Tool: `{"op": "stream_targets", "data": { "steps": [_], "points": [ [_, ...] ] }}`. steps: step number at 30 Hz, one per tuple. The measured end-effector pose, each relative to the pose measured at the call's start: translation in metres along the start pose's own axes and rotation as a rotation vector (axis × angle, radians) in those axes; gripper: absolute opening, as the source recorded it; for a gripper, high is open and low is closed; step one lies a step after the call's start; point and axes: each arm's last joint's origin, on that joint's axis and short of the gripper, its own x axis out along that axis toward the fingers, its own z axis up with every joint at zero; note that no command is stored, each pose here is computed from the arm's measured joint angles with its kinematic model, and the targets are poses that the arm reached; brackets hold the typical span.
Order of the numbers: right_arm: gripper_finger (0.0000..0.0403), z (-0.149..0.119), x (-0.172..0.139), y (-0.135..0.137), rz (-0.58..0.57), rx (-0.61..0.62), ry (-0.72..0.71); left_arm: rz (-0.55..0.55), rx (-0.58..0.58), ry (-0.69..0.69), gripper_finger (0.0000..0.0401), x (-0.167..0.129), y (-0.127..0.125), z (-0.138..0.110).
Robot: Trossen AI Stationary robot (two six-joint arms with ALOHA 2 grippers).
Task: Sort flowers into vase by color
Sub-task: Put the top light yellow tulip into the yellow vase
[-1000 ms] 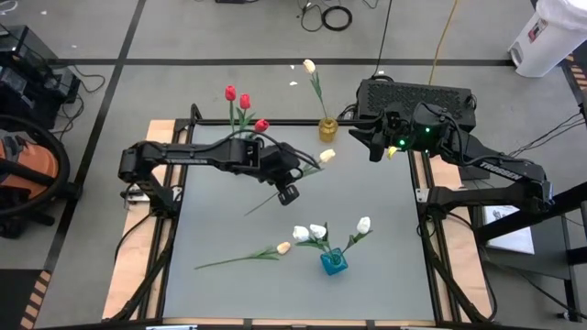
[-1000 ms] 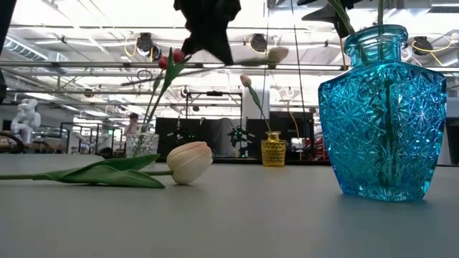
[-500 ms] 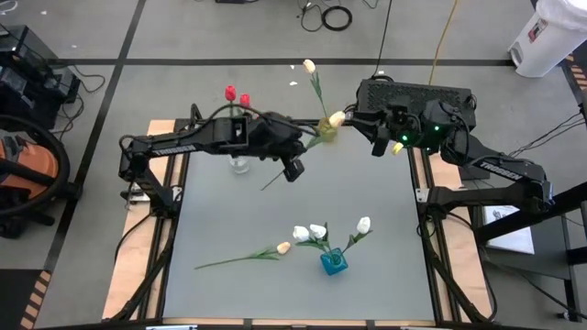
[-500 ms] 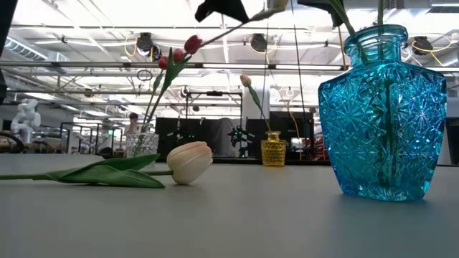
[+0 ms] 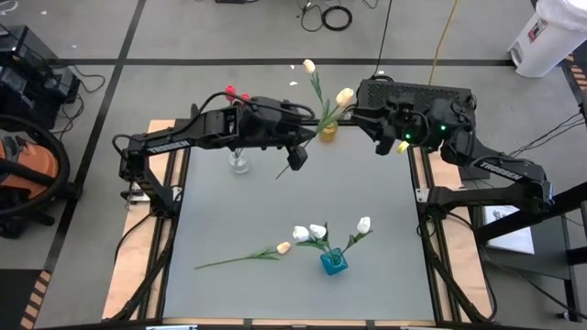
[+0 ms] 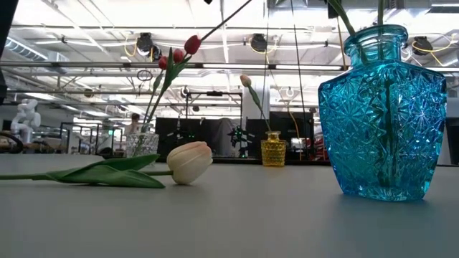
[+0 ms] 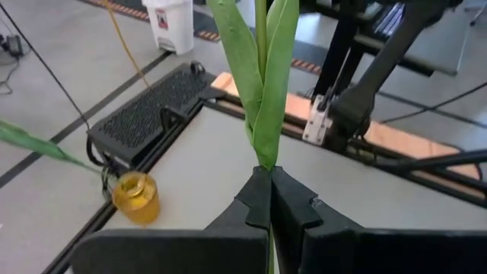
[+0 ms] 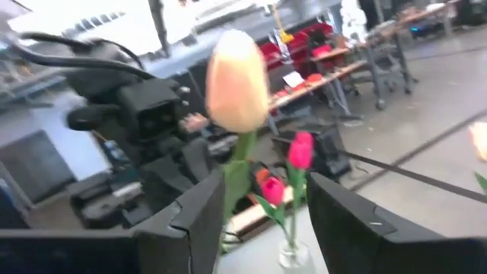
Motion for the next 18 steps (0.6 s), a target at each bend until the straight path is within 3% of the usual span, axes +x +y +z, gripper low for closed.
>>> {"op": "stream_targets", "data": {
  "steps": [18],
  "points": [
    [0.0178, -0.011, 0.017, 0.02, 0.154, 0.043, 0.004, -0.033, -0.002, -0.155, 0.0001, -0.001, -0.002, 0.015]
  ]
}}
